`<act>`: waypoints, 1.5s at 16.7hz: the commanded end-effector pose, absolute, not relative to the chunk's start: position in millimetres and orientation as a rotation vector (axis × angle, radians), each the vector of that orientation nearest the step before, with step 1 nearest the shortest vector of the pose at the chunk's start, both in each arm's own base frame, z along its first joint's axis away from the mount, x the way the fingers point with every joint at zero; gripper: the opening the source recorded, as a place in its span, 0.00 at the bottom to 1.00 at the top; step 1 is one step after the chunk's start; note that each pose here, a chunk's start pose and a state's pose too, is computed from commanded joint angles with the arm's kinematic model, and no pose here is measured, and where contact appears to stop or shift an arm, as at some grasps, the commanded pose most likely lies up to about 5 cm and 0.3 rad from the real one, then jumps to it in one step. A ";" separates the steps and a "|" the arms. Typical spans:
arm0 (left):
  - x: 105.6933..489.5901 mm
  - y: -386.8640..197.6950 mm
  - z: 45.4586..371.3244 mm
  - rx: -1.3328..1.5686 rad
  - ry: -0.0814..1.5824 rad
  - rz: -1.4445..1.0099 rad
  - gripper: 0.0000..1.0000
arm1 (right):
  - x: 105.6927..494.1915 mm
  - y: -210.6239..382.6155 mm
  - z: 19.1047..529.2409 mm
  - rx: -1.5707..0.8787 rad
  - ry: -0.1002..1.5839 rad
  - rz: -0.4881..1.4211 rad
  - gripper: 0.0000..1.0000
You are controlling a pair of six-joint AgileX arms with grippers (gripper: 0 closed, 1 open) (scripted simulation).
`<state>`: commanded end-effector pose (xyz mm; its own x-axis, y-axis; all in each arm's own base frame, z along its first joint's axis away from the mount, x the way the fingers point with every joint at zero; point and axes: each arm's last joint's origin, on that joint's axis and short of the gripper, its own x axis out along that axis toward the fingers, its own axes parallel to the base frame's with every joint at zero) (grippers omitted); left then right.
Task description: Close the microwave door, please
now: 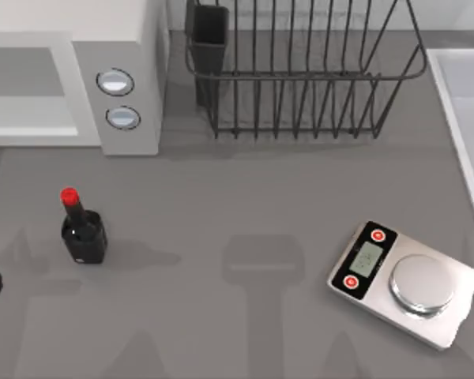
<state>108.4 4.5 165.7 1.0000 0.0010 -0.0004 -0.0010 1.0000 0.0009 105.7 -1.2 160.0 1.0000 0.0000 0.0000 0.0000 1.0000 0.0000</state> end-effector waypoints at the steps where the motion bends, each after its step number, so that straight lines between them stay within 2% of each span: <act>1: 108.5 5.2 167.8 0.008 0.007 0.004 0.00 | 105.7 -1.2 160.0 0.000 0.000 0.000 1.00; 4: 110.9 12.1 186.3 0.065 0.067 0.029 0.00 | 105.7 -1.2 160.0 0.000 0.000 0.000 1.00; 8: 126.9 34.2 228.5 0.164 0.239 0.068 0.00 | 105.7 -1.2 160.0 0.000 0.000 0.000 1.00; 11: 152.1 68.0 259.7 0.206 0.411 0.079 0.00 | 105.7 -1.2 160.0 0.000 0.000 0.000 1.00; 14: 180.9 121.5 277.4 0.197 0.575 0.065 0.00 | 105.7 -1.2 160.0 0.000 0.000 0.000 1.00; 17: 200.9 187.8 277.3 0.144 0.695 0.035 0.00 | 105.7 -1.2 160.0 0.000 0.000 0.000 1.00; 21: 204.3 267.3 260.2 0.061 0.769 -0.001 0.00 | 105.7 -1.2 160.0 0.000 0.000 0.000 1.00; 25: 196.2 307.7 245.2 0.011 0.785 -0.018 0.00 | 105.7 -1.2 160.0 0.000 0.000 0.000 1.00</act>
